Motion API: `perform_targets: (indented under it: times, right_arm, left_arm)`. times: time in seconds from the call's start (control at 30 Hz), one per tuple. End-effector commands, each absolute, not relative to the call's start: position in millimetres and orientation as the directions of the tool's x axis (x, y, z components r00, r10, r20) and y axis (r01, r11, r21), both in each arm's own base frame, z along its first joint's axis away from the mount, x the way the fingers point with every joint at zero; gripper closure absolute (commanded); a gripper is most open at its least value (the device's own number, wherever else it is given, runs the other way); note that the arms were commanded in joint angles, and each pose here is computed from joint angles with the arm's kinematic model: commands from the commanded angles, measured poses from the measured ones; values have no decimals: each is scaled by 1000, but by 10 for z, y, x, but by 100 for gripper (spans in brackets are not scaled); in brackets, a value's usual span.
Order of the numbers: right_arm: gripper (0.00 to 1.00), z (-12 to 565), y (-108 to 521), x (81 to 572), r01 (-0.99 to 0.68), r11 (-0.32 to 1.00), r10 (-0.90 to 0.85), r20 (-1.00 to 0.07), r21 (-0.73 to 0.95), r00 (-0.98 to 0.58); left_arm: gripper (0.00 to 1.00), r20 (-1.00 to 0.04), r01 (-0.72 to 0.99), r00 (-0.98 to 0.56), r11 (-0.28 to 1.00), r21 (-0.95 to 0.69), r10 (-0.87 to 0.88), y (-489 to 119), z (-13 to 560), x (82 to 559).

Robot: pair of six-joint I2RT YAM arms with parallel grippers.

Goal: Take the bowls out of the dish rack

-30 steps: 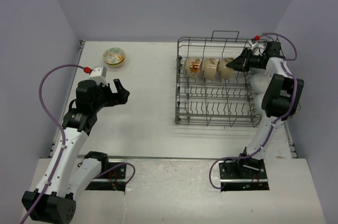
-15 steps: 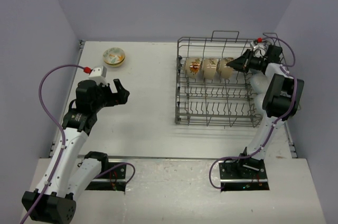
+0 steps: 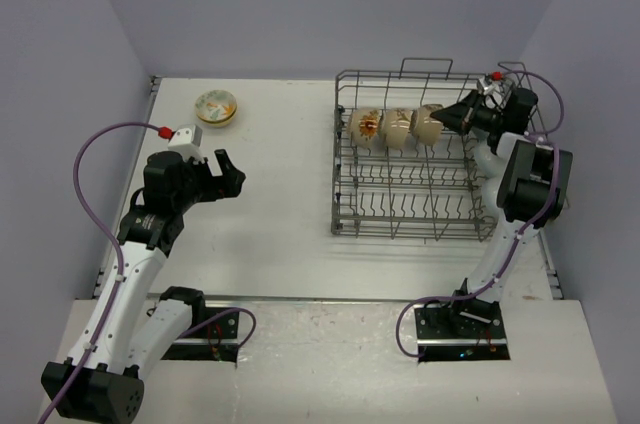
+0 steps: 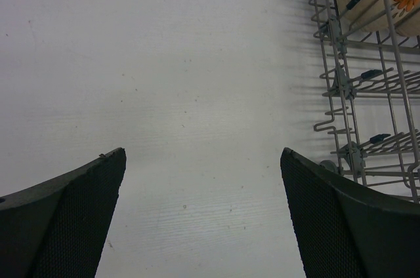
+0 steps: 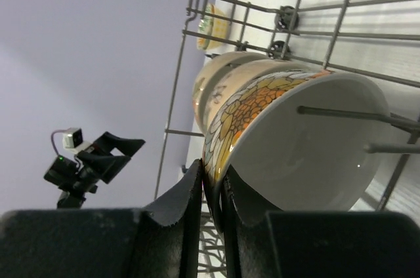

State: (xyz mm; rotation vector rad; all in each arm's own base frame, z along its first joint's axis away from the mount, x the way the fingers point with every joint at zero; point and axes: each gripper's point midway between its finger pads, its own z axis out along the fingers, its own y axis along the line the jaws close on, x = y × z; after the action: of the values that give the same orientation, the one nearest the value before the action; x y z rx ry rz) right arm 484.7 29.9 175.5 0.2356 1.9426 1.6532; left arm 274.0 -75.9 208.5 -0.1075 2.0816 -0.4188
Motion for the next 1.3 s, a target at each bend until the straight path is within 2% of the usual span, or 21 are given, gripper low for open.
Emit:
perform_targets:
  times: [0.0, 0.3, 0.6, 0.83, 1.07, 1.2, 1.23, 1.27]
  right_arm:
    - [100, 2845, 377, 4375, -595, 201, 249, -628, 778, -737]
    - [100, 2855, 354, 4376, -572, 198, 267, -605, 796, -750]
    - [100, 3239, 485, 4167, -647, 209, 277, -679, 733, -680]
    - [100, 3206, 844, 4090, -671, 172, 251, -691, 721, -678]
    - [100, 3400, 1349, 3694, -753, 100, 227, -752, 650, -619]
    - [100, 3460, 1716, 3365, -822, 64, 182, -816, 566, -548]
    - [100, 3599, 1902, 3137, -860, 35, 157, -853, 509, -499]
    - [100, 3498, 1987, 3103, -770, 44, 141, -767, 637, -626]
  left_arm:
    - [0, -847, 124, -481, 940, -319, -225, -770, 2196, 2781]
    - [0, -848, 122, -481, 940, -319, -225, -767, 2193, 2779]
    - [0, -845, 115, -484, 941, -317, -226, -759, 2178, 2795]
    - [0, -844, 90, -484, 946, -311, -232, -719, 2173, 2815]
    - [0, -843, 67, -481, 948, -310, -242, -689, 2192, 2840]
    - [0, -844, 51, -471, 947, -318, -258, -676, 2341, 2874]
    - [0, -844, 53, -468, 945, -323, -263, -684, 2406, 2883]
    - [0, -857, 73, -440, 941, -331, -268, -707, 2634, 2890]
